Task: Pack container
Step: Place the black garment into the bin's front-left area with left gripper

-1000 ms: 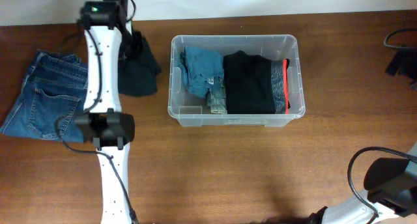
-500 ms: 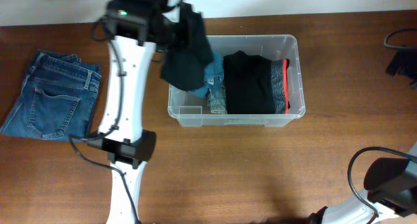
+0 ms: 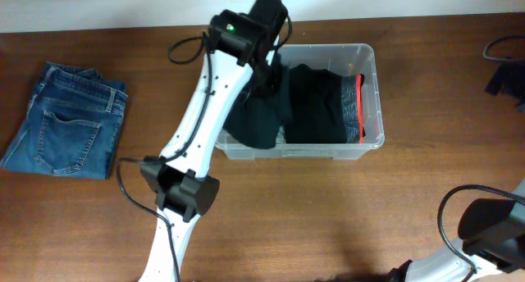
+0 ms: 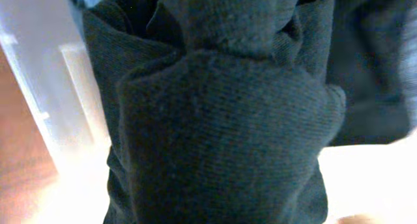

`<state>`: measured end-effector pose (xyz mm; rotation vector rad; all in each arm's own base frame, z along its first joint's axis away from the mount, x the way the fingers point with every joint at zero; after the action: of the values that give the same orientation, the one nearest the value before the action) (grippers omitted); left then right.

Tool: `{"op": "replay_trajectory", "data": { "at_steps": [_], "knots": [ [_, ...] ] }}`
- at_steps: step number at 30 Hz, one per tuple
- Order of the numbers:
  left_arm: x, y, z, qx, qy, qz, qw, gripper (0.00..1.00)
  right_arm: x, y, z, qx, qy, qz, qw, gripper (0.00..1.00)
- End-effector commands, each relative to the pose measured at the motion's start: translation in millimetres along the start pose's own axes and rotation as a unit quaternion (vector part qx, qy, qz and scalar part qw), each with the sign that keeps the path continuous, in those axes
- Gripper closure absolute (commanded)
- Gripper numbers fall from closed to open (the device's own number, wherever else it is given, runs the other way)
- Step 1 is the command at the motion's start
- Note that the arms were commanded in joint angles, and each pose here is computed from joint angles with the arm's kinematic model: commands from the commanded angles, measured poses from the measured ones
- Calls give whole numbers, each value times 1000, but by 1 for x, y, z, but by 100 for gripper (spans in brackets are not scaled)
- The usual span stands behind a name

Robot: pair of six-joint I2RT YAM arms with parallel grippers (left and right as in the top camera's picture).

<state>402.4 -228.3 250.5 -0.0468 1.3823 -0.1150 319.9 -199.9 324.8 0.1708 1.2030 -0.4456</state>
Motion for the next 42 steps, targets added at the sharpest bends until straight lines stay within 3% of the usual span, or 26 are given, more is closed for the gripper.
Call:
{"op": "replay_trajectory", "data": {
  "at_steps": [1,14,27,30,32,33,37,42],
  "knots": [
    [12,17,-2,-32,13,46,998,99,2,0,-1,3,3,2,1000,2],
    [71,19,-5,-32,46,63,996,100,2,0,-1,3,3,2,1000,1],
    [80,25,-11,-41,61,84,994,99,2,0,-1,3,3,2,1000,1],
    [88,30,-16,-39,73,101,991,74,2,0,-1,3,3,2,1000,1],
    [91,31,-18,-39,76,102,991,43,2,0,-1,3,3,2,1000,1],
    [92,31,-17,-39,75,102,991,34,2,0,-1,3,3,2,1000,1],
    [88,29,-7,-43,49,88,994,18,2,0,-1,3,3,2,1000,1],
    [65,25,4,-46,16,70,996,17,2,0,-1,3,3,2,1000,1]
  ]
}}
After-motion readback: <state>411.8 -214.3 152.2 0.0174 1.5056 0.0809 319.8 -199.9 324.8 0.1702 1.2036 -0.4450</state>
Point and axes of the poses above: each gripper's point midway between its finger pads, its own x axis out along the fingers, its own y axis along the line the jaws close on, z = x × y, the point moved 6 cm from there along -x, back along the fingers, and after that the axes turned 11 degrees about -x, right-handed, at the moved point
